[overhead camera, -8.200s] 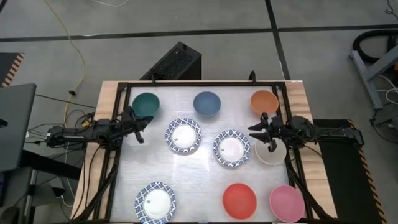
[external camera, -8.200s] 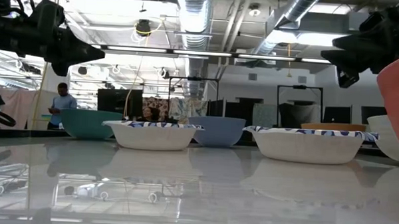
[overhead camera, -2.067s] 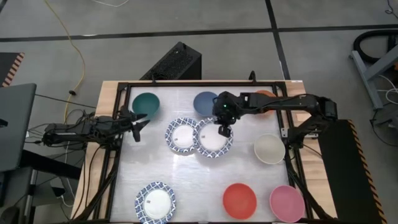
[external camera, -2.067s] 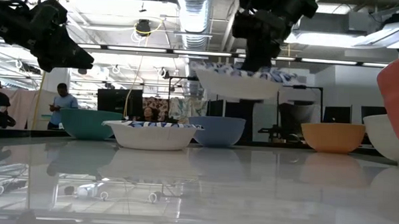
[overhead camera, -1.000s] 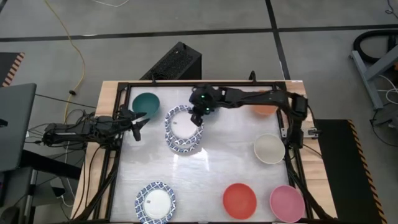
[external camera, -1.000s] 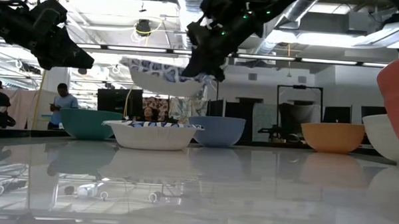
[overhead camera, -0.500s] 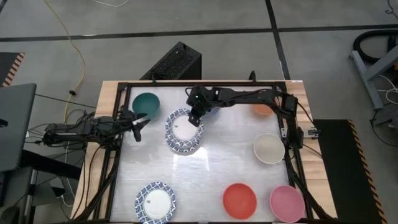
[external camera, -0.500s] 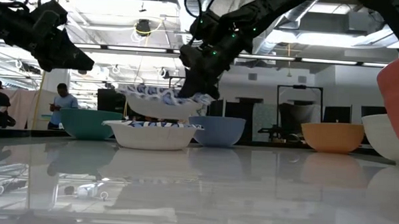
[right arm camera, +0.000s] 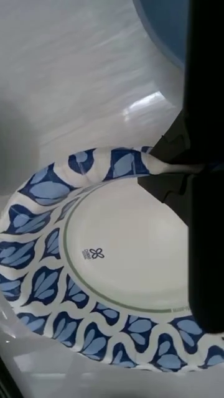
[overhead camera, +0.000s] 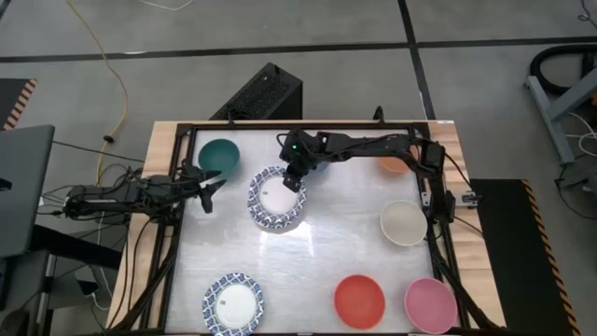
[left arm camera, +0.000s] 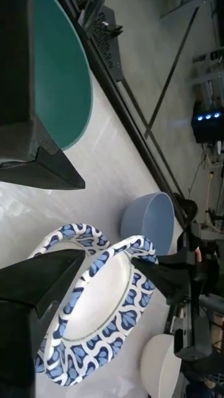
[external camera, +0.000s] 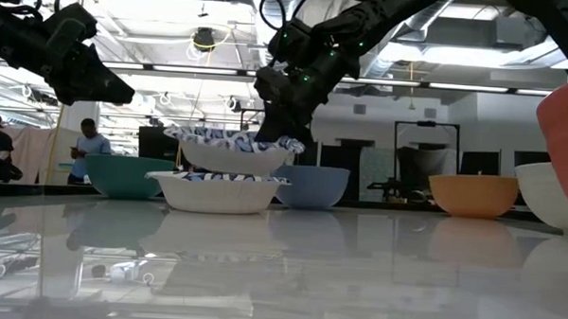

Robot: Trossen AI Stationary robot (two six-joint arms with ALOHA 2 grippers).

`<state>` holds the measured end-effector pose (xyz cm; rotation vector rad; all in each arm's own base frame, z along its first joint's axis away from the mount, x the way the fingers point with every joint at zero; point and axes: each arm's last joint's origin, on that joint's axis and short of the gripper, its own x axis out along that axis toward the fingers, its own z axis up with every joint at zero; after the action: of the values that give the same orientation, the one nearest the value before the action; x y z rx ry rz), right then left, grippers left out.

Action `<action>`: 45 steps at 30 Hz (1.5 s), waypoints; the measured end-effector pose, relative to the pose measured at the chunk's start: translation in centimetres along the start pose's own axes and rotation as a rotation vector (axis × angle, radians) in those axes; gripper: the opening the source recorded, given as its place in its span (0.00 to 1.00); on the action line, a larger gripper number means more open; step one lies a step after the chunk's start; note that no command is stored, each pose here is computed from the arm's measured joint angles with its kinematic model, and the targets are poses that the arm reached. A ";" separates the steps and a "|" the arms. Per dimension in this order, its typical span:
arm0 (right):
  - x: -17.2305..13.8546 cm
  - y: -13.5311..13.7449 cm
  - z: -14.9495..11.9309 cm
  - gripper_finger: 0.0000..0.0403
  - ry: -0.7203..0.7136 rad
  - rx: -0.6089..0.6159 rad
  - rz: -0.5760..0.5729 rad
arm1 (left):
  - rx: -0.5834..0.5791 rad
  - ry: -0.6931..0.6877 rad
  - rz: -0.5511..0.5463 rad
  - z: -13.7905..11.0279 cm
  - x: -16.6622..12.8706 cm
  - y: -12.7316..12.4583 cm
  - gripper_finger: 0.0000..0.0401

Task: Nest bowls inside each other
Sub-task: Stack the top-right blue patterned bowl on top of the top-left blue patterned bowl

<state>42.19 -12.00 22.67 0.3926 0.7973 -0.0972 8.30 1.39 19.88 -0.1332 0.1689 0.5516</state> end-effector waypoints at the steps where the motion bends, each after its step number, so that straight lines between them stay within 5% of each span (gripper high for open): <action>1: 0.0 0.0 0.0 0.04 -0.003 -0.001 0.001 | 0.000 0.000 0.000 0.0 0.0 0.0 0.39; 45: 1.3 0.8 -0.6 0.04 -0.036 -0.055 0.067 | -0.001 -0.003 0.001 0.0 0.0 0.0 0.39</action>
<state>42.90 -10.99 21.60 0.3647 0.7494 -0.0197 8.31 1.40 19.89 -0.1331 0.1657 0.5526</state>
